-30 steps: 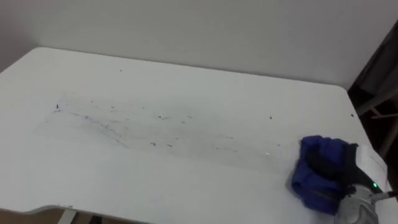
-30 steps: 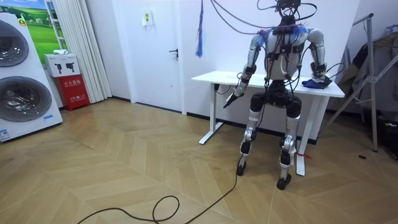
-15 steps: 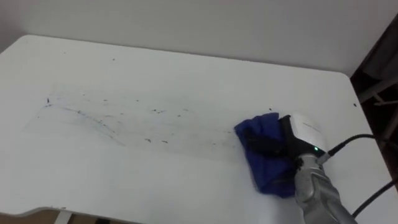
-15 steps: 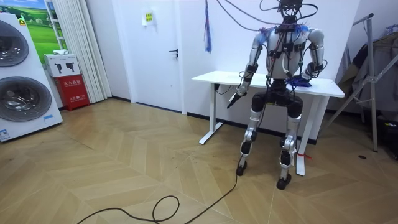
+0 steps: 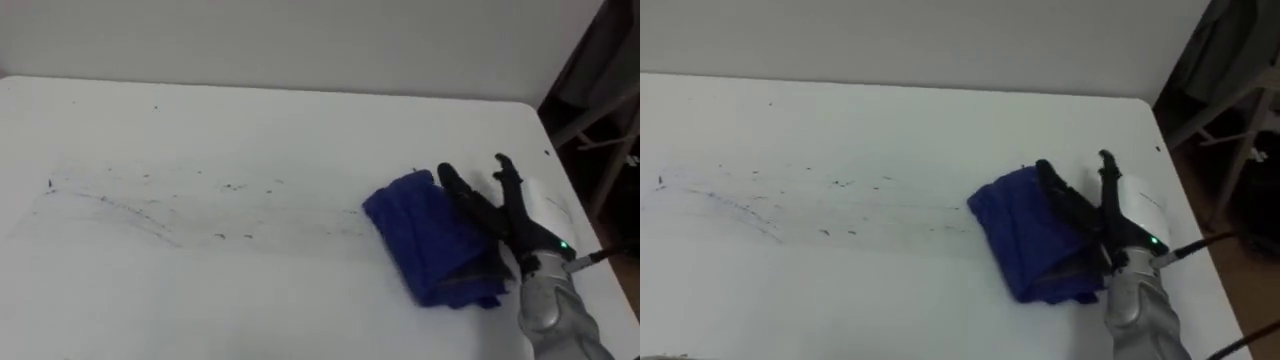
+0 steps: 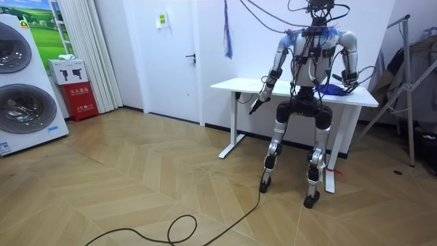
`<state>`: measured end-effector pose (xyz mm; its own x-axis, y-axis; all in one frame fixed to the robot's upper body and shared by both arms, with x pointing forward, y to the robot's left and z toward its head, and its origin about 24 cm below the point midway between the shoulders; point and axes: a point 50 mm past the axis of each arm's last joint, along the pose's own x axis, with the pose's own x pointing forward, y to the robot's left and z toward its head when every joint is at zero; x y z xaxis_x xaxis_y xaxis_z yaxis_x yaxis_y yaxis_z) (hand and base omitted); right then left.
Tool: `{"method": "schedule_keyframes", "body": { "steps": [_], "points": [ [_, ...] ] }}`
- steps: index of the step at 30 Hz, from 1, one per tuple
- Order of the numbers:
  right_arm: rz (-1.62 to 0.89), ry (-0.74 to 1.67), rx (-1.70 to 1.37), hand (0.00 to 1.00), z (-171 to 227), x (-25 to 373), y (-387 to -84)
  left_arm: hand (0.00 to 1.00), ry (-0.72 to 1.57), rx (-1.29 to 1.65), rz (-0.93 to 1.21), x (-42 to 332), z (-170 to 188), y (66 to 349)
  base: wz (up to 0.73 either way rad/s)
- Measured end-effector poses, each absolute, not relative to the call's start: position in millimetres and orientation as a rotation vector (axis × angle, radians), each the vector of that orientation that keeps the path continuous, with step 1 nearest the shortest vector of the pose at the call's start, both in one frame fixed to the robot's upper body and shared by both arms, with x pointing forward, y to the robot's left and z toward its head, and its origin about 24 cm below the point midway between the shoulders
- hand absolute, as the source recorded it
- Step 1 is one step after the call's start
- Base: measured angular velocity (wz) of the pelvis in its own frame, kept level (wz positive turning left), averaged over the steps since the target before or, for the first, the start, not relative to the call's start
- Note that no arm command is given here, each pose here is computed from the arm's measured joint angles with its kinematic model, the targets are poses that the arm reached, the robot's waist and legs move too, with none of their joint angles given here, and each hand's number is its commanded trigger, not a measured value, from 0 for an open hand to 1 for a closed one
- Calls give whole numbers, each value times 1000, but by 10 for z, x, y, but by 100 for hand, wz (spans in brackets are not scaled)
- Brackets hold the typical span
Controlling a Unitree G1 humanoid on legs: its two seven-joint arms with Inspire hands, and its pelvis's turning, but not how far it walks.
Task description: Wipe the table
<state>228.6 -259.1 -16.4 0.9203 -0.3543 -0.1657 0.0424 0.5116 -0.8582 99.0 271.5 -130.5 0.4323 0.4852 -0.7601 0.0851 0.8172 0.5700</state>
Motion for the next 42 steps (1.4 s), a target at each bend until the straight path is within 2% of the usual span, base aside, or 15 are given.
{"method": "schedule_keyframes", "body": {
  "steps": [7, 12, 16, 22, 26, 29, 34, 38, 42],
  "points": [
    [-501, 326, -945, 0, 138, 2213, -3139, 0, 1106, 565, 298, 983, -1230, 2906, -16],
    [-781, 297, -927, 0, 437, 2021, -3644, 0, 1152, 511, 393, 737, -1209, 3084, -13],
    [-933, 275, -845, 0, 549, 1886, -3851, 0, 1188, 530, 401, 572, -1205, 3141, -10],
    [-1143, 420, -657, 0, 340, 1468, -4202, 0, 1204, 519, 460, 455, -1157, 3261, -3],
    [-1276, 667, -491, 0, -70, 926, -4342, 0, 1213, 504, 515, 374, -1118, 3354, -2],
    [-1328, 871, -375, 0, -387, 473, -4306, 0, 1228, 508, 525, 354, -1109, 3383, 0],
    [-1337, 1209, -192, 0, -803, -257, -4055, 0, 1258, 500, 524, 302, -1131, 3380, 0],
    [-1090, 1480, -176, 0, -1128, -614, -3587, 0, 1301, 501, 451, 298, -1220, 3280, -1],
    [-711, 1605, -199, 0, -1431, -520, -3069, 0, 1369, 508, 330, 242, -1386, 3026, 2]
  ]
}}
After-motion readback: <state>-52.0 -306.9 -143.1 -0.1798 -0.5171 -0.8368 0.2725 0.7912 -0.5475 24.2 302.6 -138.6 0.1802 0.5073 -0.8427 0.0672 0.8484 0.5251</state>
